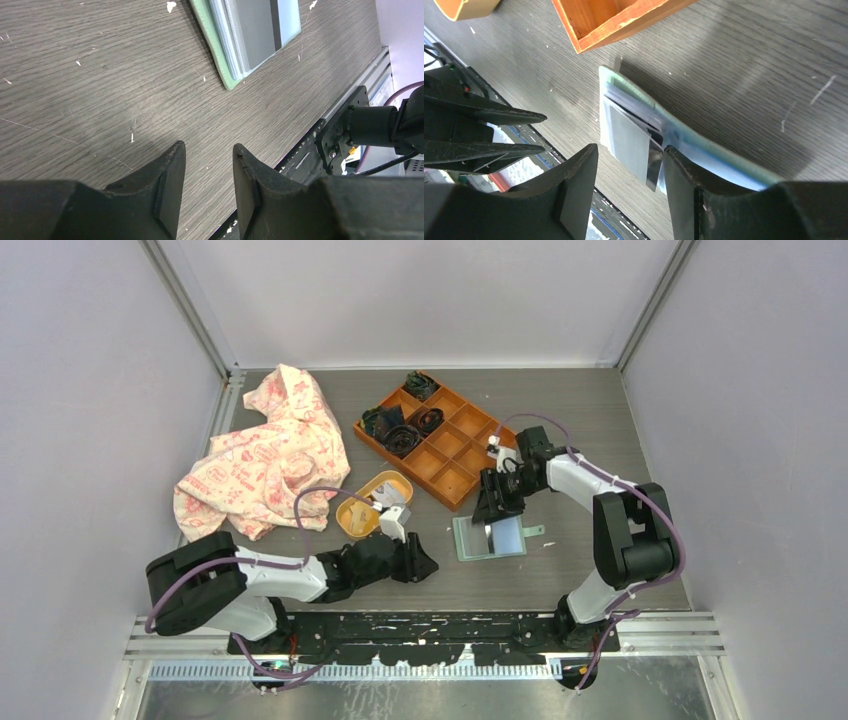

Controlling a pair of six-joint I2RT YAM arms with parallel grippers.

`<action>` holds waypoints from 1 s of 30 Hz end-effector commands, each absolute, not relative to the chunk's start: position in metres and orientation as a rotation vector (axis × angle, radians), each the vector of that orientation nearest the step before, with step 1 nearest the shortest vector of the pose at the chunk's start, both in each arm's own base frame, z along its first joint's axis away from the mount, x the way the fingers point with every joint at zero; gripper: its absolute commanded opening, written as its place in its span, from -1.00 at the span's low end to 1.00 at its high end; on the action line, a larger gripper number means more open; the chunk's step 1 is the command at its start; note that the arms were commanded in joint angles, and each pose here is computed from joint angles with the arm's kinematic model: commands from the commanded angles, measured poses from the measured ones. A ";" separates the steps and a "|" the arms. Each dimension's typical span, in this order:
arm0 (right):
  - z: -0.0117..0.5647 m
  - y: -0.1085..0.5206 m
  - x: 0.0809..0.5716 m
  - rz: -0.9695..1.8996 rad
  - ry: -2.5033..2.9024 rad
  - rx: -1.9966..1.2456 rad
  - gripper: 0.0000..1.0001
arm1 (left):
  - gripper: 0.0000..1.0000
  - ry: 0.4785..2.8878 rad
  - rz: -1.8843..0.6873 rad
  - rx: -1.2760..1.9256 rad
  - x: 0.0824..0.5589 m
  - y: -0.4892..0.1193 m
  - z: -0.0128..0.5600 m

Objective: Put the credit cards into the card holder
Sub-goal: Insert the credit card into the card slot.

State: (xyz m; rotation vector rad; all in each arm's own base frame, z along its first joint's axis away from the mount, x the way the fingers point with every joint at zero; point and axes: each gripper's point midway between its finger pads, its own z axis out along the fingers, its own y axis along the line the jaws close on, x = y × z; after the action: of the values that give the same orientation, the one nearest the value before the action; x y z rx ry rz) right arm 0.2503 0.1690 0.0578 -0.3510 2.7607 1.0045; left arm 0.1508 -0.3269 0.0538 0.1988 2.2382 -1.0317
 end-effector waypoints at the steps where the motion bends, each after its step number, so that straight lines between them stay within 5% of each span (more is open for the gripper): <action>1: 0.071 0.160 0.262 0.907 2.728 -0.434 0.13 | -0.19 2.196 -1.061 0.208 0.155 -0.333 0.060; 8: 0.073 0.145 0.265 0.863 2.734 -0.428 0.08 | -0.20 2.195 -1.061 0.220 0.156 -0.335 0.059; 13: 0.058 0.140 0.260 0.832 2.793 -0.449 -0.58 | -0.20 2.195 -1.032 0.239 0.164 -0.341 0.060; 18: 0.043 0.137 0.259 0.756 2.865 -0.476 -0.87 | -0.25 2.219 -0.992 0.241 0.184 -0.347 0.054; 30: 0.020 0.158 0.247 0.802 2.974 -0.549 -0.93 | -0.29 2.352 -0.921 0.323 0.197 -0.368 0.023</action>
State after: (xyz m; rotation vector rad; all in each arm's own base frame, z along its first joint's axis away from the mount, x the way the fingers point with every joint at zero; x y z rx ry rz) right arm 0.2443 0.1428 0.0157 -0.5050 2.9990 0.7283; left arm 0.2003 -0.3589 0.0312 0.2456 2.3117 -0.9228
